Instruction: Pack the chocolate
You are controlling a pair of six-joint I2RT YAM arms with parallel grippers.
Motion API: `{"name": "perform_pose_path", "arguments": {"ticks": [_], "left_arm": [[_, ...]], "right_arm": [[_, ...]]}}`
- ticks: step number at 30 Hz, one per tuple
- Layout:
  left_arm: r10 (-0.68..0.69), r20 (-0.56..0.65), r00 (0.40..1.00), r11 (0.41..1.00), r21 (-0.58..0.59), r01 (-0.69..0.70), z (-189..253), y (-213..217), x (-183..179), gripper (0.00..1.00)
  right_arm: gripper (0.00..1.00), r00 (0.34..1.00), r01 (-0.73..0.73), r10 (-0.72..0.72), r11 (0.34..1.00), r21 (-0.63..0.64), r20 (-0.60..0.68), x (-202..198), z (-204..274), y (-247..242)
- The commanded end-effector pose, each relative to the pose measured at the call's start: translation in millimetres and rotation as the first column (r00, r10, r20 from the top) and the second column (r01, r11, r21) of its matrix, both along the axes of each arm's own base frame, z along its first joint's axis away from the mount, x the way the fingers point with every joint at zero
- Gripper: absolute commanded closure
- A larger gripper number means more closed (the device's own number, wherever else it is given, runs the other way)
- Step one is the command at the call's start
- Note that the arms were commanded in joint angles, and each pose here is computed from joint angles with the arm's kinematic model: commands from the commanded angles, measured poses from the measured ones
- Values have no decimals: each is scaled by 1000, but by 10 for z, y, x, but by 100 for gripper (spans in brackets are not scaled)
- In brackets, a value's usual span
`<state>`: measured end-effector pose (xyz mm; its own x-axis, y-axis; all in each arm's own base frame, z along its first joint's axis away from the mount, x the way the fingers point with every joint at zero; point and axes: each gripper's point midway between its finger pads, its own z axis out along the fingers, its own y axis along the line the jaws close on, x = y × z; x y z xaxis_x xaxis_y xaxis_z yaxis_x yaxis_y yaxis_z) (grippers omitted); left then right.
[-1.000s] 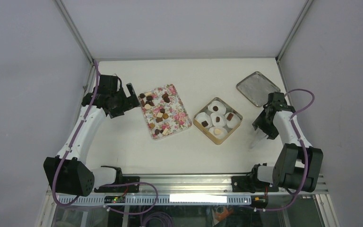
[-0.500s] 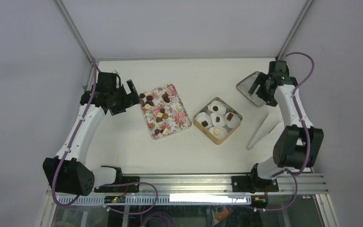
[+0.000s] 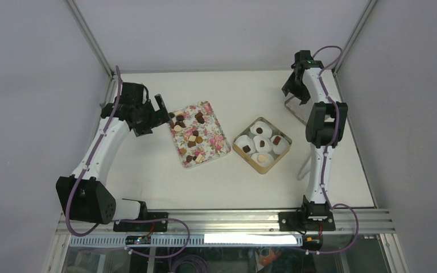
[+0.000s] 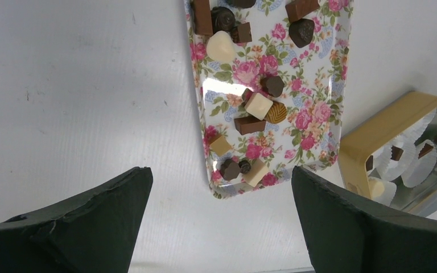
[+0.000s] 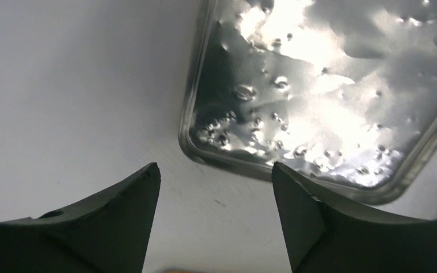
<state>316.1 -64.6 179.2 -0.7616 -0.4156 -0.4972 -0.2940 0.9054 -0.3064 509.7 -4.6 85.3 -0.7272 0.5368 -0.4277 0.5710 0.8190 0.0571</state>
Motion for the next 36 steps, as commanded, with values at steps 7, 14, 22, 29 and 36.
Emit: {"name": "perform_pose_path", "arguments": {"ticks": [7,14,22,29,36], "left_arm": [[17,38,999,996,84,-21,154,139,327,1],[12,7,1000,995,98,-13,52,144,393,1],[0,-3,1000,997,77,0,31,94,422,1],[-8,60,998,998,70,4,258,81,450,1],[-37,139,990,999,-11,39,549,-61,436,1]], "right_arm": [[33,995,80,-77,996,-49,66,576,-283,89],[51,996,78,-76,996,-52,37,575,-525,172],[100,993,-19,15,999,29,114,559,-182,500],[100,920,-298,242,943,147,309,599,716,1148],[100,757,-592,423,768,247,498,186,1557,1874]]}}
